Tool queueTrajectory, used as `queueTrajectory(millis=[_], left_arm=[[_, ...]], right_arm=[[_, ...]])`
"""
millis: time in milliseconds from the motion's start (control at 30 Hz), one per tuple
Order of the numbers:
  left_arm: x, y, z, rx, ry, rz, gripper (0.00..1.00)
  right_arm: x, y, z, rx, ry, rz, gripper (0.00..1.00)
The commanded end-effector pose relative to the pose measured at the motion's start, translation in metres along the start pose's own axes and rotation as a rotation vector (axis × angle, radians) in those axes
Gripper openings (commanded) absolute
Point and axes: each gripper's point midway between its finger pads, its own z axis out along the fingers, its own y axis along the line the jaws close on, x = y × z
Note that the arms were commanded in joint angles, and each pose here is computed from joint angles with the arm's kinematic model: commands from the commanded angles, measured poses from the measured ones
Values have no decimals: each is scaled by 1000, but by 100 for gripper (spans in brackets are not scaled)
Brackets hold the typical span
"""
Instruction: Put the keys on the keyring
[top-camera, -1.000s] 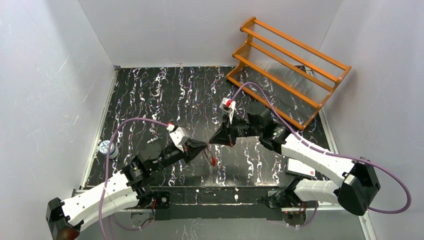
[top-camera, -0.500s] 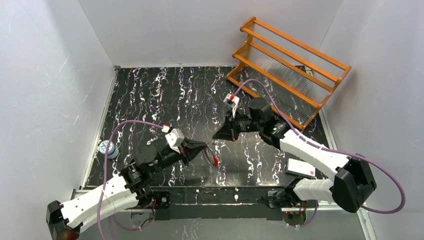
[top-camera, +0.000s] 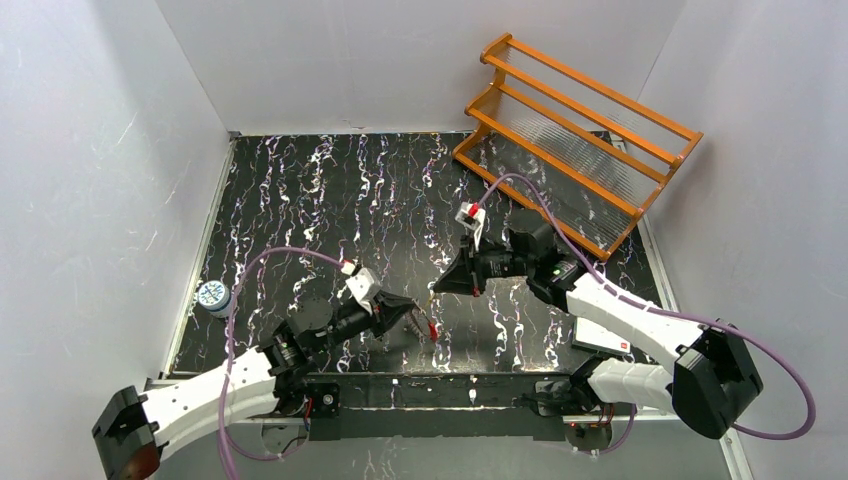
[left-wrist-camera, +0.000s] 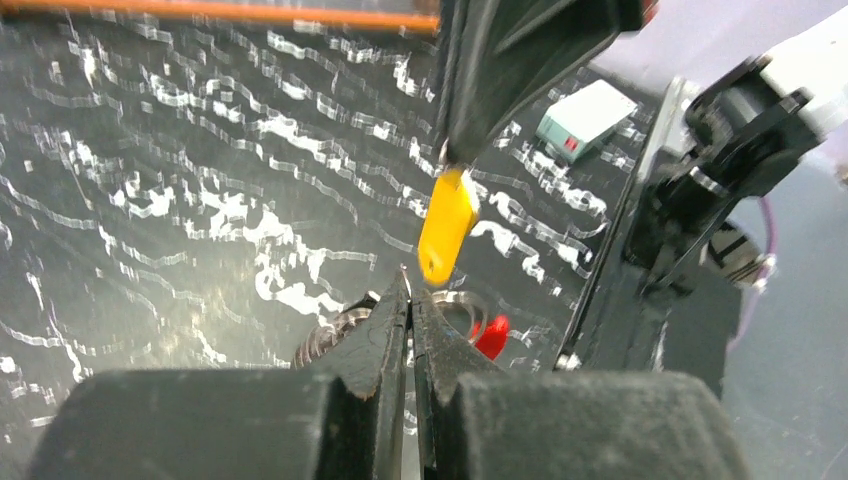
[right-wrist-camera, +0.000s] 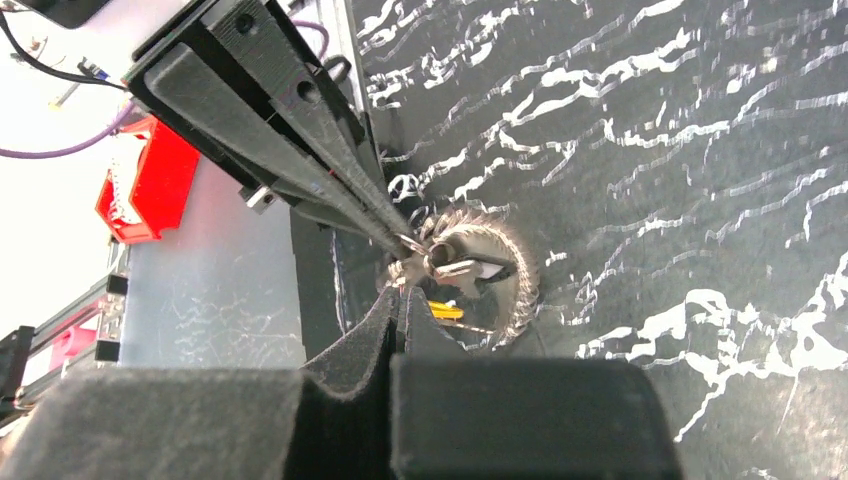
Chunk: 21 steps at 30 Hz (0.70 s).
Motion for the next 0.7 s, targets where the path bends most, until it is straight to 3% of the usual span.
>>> queueTrajectory(millis=[0,200,467,667], left_arm=[[22,6,3,-8,-16,-1,0],[57,12,-2,-4,-5,9,0],[62,7,-3,36,-3,41,0],[39,7,-3,37,-79,108,0]], right_arm=[[8,-6,-4,-15,-25,-21,1],[36,-11,0,-72,16,30,1],[38,-3,6,-177,35,26,1],[22,-2,7,-164,19,-15,1]])
